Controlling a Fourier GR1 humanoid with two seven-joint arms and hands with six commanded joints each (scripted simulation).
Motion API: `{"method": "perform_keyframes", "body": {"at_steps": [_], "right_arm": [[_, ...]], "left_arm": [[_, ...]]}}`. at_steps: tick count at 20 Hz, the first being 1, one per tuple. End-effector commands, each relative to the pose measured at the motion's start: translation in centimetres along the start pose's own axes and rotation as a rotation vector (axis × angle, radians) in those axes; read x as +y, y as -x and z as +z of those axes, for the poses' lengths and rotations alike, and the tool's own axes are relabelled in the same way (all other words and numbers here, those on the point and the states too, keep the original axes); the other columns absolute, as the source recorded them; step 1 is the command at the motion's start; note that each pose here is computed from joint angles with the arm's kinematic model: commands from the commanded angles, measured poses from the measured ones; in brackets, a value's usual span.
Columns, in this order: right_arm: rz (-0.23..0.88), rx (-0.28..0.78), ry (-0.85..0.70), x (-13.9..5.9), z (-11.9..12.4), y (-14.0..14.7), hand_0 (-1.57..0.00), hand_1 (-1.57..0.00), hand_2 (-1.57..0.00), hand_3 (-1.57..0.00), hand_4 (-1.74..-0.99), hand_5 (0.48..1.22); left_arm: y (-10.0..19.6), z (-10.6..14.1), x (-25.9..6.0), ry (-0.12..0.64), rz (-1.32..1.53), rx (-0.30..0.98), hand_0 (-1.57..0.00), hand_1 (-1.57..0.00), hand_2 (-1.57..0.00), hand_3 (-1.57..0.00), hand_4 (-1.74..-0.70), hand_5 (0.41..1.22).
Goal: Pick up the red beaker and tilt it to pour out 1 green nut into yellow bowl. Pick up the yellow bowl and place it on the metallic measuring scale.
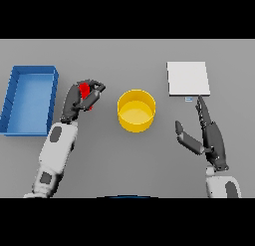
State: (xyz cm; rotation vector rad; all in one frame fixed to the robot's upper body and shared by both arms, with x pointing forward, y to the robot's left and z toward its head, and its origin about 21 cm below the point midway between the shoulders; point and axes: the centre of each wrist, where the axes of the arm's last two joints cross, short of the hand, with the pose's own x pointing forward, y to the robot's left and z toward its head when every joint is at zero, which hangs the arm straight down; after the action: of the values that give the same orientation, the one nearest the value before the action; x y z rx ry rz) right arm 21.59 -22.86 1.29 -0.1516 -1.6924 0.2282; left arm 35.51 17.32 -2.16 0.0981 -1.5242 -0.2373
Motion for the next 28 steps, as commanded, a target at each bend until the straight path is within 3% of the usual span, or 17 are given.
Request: {"method": "perform_keyframes", "body": {"at_steps": [1,2,6,13,18,23,28], "right_arm": [[0.004,-0.006,-0.004,0.0,-0.1,0.0,0.00,0.00,0.00,0.00,-1.291,0.684],[0.004,-0.009,-0.005,0.0,0.0,0.2,0.00,0.00,0.00,0.00,-1.293,0.682],[0.007,-0.019,-0.022,0.1,-0.5,0.2,0.00,0.00,0.00,0.00,-1.288,0.679],[0.035,-0.049,-0.021,0.4,-0.7,0.1,0.00,0.00,0.00,0.00,-1.250,0.672],[0.071,-0.039,-0.010,0.4,-0.5,-0.2,0.00,0.00,0.00,0.00,-1.243,0.691],[0.059,-0.032,-0.016,0.6,0.2,-0.5,0.00,0.00,0.00,0.00,-1.243,0.710],[0.056,-0.030,-0.025,0.8,0.1,-0.5,0.00,0.00,0.00,0.00,-1.266,0.720]], "left_arm": [[0.3,0.0,-0.1,-0.003,0.010,0.004,-1.21,-1.21,-1.22,-1.22,-1.45,1.109],[0.2,0.0,-0.3,-0.007,0.011,0.000,-1.28,-1.29,-1.29,-1.29,-1.45,1.132],[-0.2,0.0,-0.2,-0.033,0.032,-0.059,-1.45,-1.45,-1.46,-1.45,-1.62,1.117],[-4.2,-0.4,0.6,-0.043,-0.029,-0.175,-1.55,-1.55,-1.55,-1.55,-1.72,1.097],[-7.7,-0.9,0.2,0.105,-0.358,-0.197,-1.56,-1.56,-1.56,-1.56,-1.73,1.121],[-8.2,-0.7,0.6,0.161,-0.465,-0.198,-1.56,-1.56,-1.56,-1.56,-1.73,1.113],[-10.1,-1.8,-0.9,0.255,-0.874,-0.267,-1.57,-1.57,-1.57,-1.57,-1.74,1.137]]}}
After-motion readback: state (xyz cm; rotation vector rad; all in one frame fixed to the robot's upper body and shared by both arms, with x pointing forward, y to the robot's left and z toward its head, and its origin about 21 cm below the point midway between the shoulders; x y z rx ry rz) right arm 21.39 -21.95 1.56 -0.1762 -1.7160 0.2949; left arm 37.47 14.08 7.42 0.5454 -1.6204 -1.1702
